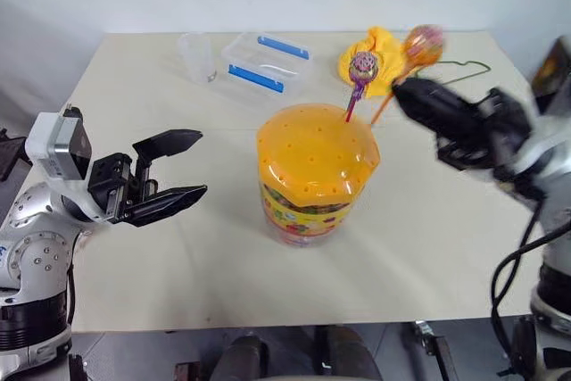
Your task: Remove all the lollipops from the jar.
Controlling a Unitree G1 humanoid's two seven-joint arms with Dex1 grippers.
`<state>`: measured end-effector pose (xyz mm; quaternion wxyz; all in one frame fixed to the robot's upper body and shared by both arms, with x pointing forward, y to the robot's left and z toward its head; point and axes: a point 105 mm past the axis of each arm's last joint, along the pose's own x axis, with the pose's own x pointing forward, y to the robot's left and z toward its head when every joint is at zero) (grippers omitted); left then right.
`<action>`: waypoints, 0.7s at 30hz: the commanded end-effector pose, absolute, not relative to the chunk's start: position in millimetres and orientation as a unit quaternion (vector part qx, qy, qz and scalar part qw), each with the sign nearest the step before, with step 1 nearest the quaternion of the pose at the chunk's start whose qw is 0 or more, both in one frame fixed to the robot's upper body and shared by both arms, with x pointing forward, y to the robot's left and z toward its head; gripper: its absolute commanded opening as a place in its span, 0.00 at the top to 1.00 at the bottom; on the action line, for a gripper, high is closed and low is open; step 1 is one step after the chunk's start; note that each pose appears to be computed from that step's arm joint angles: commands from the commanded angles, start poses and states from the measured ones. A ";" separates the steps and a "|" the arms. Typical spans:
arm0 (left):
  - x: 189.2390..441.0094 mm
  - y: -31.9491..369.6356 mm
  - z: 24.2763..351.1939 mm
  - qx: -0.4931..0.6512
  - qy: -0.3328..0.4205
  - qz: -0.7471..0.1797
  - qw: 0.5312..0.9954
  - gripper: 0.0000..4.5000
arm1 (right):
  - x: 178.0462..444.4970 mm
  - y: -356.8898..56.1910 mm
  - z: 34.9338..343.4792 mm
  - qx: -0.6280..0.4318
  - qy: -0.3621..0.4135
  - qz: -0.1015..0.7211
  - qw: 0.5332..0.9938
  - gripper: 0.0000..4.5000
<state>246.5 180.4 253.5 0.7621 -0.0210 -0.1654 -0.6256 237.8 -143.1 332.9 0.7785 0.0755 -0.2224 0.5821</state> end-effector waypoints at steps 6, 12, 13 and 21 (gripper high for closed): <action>250.3 171.4 252.5 0.061 -0.169 -0.650 0.738 0.00 | 249.3 -249.1 276.8 -0.103 -0.019 0.378 0.920 0.99; 248.5 165.8 237.9 0.082 -0.137 -0.681 0.715 0.00 | 268.3 -334.4 176.6 -0.220 0.220 0.167 0.936 0.99; 248.3 165.9 237.5 0.083 -0.138 -0.681 0.714 0.00 | 268.1 -335.5 170.6 -0.212 0.224 0.167 0.936 0.99; 247.0 170.0 241.0 0.082 -0.147 -0.671 0.722 0.00 | 256.6 -339.9 135.0 -0.190 0.264 0.201 0.924 0.85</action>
